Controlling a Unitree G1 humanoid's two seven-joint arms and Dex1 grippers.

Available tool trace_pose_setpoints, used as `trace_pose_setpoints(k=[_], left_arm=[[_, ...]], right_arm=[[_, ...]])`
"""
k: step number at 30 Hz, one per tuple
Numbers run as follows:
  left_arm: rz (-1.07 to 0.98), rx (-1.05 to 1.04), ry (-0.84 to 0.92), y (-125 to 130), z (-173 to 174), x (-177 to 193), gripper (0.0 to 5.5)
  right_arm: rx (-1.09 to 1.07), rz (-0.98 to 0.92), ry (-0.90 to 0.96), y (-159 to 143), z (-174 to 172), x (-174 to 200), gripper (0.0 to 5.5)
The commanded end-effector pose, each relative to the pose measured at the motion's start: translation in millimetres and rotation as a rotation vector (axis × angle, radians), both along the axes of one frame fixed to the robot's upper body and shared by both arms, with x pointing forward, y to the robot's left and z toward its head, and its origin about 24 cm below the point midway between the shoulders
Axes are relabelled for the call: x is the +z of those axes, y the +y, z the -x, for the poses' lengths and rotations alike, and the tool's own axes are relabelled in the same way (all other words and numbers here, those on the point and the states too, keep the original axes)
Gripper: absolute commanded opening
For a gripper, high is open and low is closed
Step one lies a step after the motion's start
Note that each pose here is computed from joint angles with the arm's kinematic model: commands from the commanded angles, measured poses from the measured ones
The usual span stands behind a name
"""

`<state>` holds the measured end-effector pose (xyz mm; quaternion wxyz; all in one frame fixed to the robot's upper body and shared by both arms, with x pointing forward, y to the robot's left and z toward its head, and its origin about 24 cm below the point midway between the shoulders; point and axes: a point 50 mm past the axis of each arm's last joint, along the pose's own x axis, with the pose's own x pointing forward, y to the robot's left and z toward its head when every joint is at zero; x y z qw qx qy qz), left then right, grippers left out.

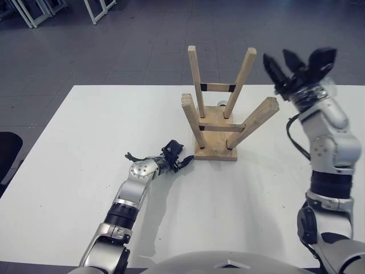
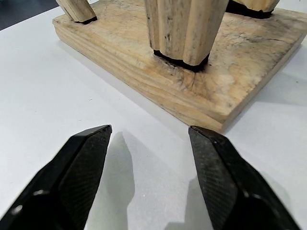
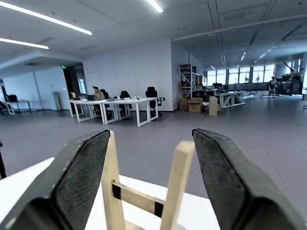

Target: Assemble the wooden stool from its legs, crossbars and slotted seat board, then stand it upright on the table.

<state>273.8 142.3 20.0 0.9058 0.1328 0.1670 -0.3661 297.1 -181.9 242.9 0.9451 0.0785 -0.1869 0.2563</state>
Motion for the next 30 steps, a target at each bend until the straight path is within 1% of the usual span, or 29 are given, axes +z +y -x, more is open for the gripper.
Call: trace_pose_setpoints(k=[1, 3, 6, 9, 10, 13, 14, 17, 18, 21, 23, 25, 27, 28, 29, 30], left_arm=[[-0.037, -0.008, 0.057, 4, 8, -8, 2.99], [-0.042, -0.004, 0.059, 5, 7, -8, 2.99], [-0.045, -0.002, 0.06, 5, 8, -8, 2.99], [-0.047, 0.0, 0.059, 5, 8, -8, 2.99], [-0.048, -0.001, 0.06, 5, 8, -8, 2.99], [-0.053, -0.002, 0.058, 6, 7, -8, 2.99], [-0.054, -0.001, 0.057, 6, 7, -8, 2.99], [-0.055, 0.003, 0.055, 8, 7, -8, 2.99], [-0.056, 0.006, 0.055, 8, 7, -8, 2.99], [-0.059, 0.014, 0.057, 11, 9, -9, 2.99], [-0.06, 0.015, 0.06, 12, 10, -10, 2.99], [-0.059, 0.018, 0.063, 12, 11, -11, 2.99], [-0.057, 0.018, 0.065, 11, 12, -12, 2.99], [-0.056, 0.018, 0.063, 11, 12, -12, 2.99], [-0.056, 0.018, 0.062, 11, 11, -12, 2.99], [-0.056, 0.016, 0.06, 11, 11, -11, 2.99]], right_arm=[[0.149, -0.001, -0.133, 16, 37, 48, 3.17], [0.173, 0.046, -0.076, 20, 40, 41, 3.17], [0.168, 0.172, 0.085, 24, 35, 9, 3.17], [0.135, 0.23, 0.235, 21, 22, -21, 3.17], [0.149, 0.256, 0.266, 23, 21, -28, 3.17], [0.29, 0.29, 0.353, 39, 30, -43, 3.17], [0.314, 0.287, 0.356, 42, 32, -42, 3.17], [0.307, 0.205, 0.274, 40, 30, -21, 3.17], [0.301, 0.165, 0.208, 39, 30, -7, 3.17], [0.317, 0.029, -0.063, 36, 36, 54, 3.17], [0.348, -0.031, -0.192, 37, 43, 86, 3.17], [0.341, -0.068, -0.267, 37, 43, 105, 3.17], [0.3, -0.066, -0.26, 35, 30, 107, 3.17], [0.284, -0.045, -0.201, 36, 20, 94, 3.17], [0.285, -0.023, -0.124, 39, 11, 73, 3.17], [0.28, 0.034, 0.001, 44, 1, 36, 3.17]])
